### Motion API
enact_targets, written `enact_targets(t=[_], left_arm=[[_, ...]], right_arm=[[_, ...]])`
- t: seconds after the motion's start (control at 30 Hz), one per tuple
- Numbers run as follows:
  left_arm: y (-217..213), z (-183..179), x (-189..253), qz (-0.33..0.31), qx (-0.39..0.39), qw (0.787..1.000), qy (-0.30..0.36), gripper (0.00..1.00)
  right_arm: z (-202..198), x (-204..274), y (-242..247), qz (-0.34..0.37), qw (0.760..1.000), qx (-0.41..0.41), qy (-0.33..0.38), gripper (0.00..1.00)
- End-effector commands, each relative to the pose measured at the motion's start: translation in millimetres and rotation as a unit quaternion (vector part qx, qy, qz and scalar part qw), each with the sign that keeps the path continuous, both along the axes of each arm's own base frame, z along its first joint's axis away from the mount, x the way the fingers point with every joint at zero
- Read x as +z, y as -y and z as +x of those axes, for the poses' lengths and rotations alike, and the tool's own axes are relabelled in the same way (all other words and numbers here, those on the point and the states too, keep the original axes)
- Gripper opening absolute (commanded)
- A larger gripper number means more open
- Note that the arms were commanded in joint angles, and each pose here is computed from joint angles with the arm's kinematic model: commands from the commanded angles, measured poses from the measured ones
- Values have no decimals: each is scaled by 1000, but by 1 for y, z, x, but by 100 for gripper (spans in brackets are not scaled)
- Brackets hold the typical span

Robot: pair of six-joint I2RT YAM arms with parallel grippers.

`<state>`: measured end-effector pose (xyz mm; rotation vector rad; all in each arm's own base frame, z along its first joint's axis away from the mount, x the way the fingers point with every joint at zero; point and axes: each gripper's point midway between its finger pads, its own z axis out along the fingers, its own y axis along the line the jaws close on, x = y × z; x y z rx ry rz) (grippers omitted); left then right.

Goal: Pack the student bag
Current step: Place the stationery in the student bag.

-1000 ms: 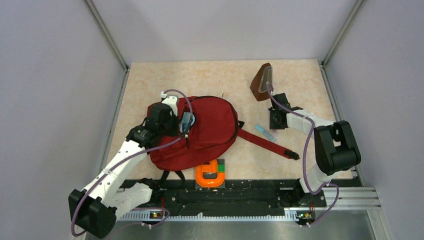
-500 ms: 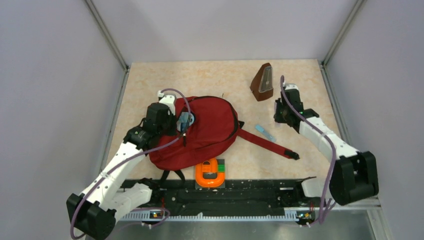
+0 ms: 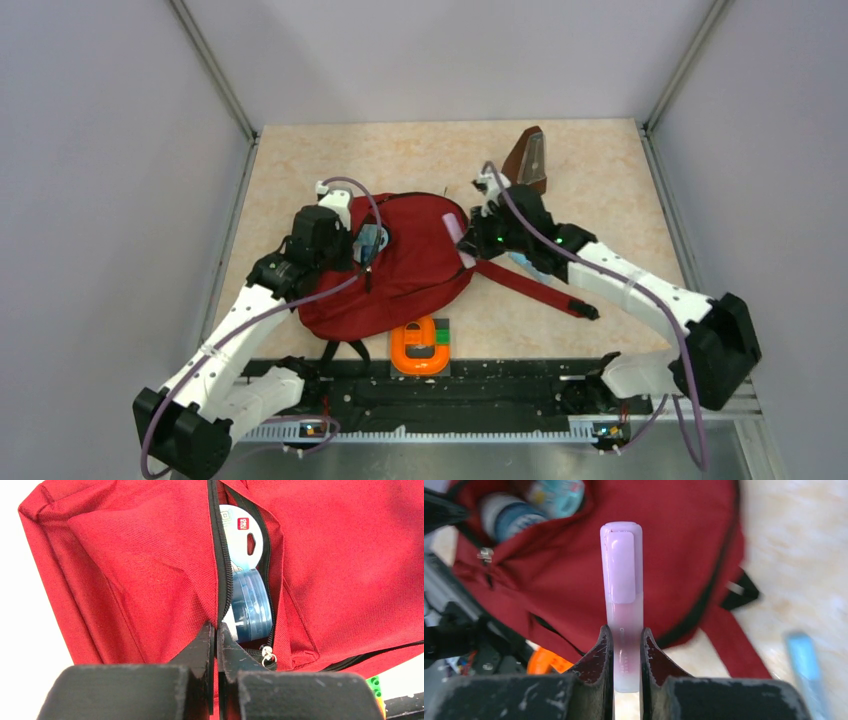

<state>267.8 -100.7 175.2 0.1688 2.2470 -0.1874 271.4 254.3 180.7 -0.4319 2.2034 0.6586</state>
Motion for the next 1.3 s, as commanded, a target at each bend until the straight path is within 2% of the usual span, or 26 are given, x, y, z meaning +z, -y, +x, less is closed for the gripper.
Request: enact_targets(t=[0.0,0.17,0.33,0.73,1.07,1.27], left_arm=[[-16,12,13,33,17,998,41,0],[-11,9,9,29,0,999,34,0],[-9,9,12,22,-4,999,39,0],[-5,10,16,5,-4,999,49,0],[5,7,16,-7,-35,998,48,0],[7,7,16,-10,-40,998,47,0]], right_arm=[[-6,42,-86,78,992,95,23,0],[-12,37,-149,81,985,154,-2,0],[-16,20,-187,84,975,194,-60,0],[-26,-15,-205,46,963,226,-140,0],[2,-9,-238,54,960,240,-132,0],[37,-12,-254,50,969,231,-75,0]])
